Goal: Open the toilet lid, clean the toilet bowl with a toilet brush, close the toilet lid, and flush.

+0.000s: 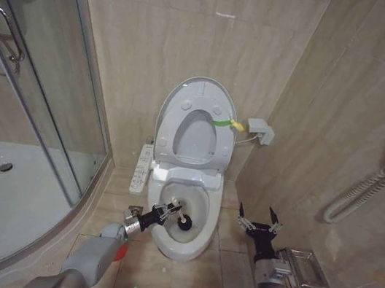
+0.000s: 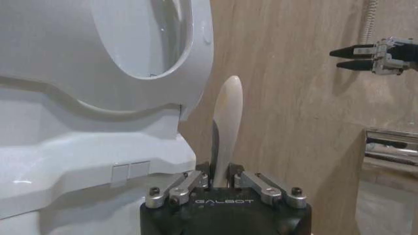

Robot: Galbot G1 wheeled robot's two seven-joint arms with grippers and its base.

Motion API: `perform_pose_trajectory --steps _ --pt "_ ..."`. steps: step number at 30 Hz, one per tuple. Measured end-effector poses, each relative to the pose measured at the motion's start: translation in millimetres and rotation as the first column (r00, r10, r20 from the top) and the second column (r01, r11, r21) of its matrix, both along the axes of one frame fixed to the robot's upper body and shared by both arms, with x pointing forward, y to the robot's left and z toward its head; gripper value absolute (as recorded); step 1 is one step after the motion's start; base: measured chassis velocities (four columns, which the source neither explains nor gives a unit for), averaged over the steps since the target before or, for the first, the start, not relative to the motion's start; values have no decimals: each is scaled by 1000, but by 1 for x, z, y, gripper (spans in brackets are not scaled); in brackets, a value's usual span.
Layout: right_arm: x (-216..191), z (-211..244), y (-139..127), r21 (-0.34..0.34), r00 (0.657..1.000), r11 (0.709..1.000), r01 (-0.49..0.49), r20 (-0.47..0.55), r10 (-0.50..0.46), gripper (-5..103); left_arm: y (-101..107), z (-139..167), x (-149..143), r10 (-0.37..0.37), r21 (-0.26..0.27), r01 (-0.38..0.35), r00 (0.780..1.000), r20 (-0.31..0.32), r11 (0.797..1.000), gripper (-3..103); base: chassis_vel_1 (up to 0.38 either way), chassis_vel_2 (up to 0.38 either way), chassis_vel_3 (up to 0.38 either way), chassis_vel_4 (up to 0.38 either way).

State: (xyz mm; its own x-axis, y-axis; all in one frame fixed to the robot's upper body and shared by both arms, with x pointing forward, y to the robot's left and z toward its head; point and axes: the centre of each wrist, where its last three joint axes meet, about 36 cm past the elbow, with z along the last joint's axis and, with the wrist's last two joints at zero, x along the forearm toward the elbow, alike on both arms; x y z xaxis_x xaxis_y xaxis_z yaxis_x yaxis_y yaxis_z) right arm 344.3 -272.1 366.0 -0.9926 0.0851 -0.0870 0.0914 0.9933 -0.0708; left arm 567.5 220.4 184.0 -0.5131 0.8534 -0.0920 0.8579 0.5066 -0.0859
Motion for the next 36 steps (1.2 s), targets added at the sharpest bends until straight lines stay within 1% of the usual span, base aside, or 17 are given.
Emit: perform_pose_trajectory --steps 2,4,5,8,10,12,18,22,24,27,28,30,32,33,35,36 --pt "0 0 0 0 1000 1000 0 0 0 100 -1 2 0 1 -9 -1 1000 6 1000 16 0 0 0 0" --pt "0 0 0 0 1000 1000 0 0 0 100 -11 15 8 -1 -52 3 999 39 999 16 0 0 0 0" --pt "0 0 0 0 1000 1000 0 0 0 100 -11 15 8 -1 -52 3 999 39 999 16 0 0 0 0" --pt "0 0 0 0 1000 1000 0 0 0 100 -24 32 20 -13 -84 19 997 79 996 16 0 0 0 0" --pt "0 0 0 0 1000 1000 0 0 0 100 -27 35 22 -14 -89 22 996 85 996 16 0 0 0 0" --pt "0 0 0 0 1000 1000 0 0 0 100 -35 41 28 -19 -100 29 995 98 995 16 0 0 0 0" --pt "0 0 0 0 1000 1000 0 0 0 100 -45 38 28 -35 -105 44 996 85 994 16 0 0 0 0" --pt "0 0 0 0 1000 1000 0 0 0 100 -48 25 21 -51 -78 55 997 56 995 16 0 0 0 0" --pt "0 0 0 0 1000 1000 0 0 0 100 -48 23 20 -53 -73 57 997 51 996 16 0 0 0 0" --pt "0 0 0 0 1000 1000 0 0 0 100 -52 15 15 -68 -49 69 997 33 996 16 0 0 0 0" --pt "0 0 0 0 1000 1000 0 0 0 100 -52 15 15 -68 -49 69 997 33 996 16 0 0 0 0" --pt "0 0 0 0 1000 1000 0 0 0 100 -53 10 12 -65 -33 66 998 20 997 16 0 0 0 0" --pt "0 0 0 0 1000 1000 0 0 0 100 -50 8 12 -53 -10 54 998 14 999 16 0 0 0 0" --pt "0 0 0 0 1000 1000 0 0 0 100 -50 8 12 -53 -10 54 998 14 999 16 0 0 0 0" --pt "0 0 0 0 1000 1000 0 0 0 100 -42 10 15 -40 41 39 999 25 998 18 0 0 0 0" --pt "0 0 0 0 1000 1000 0 0 0 100 -42 10 15 -40 41 39 999 25 998 18 0 0 0 0"
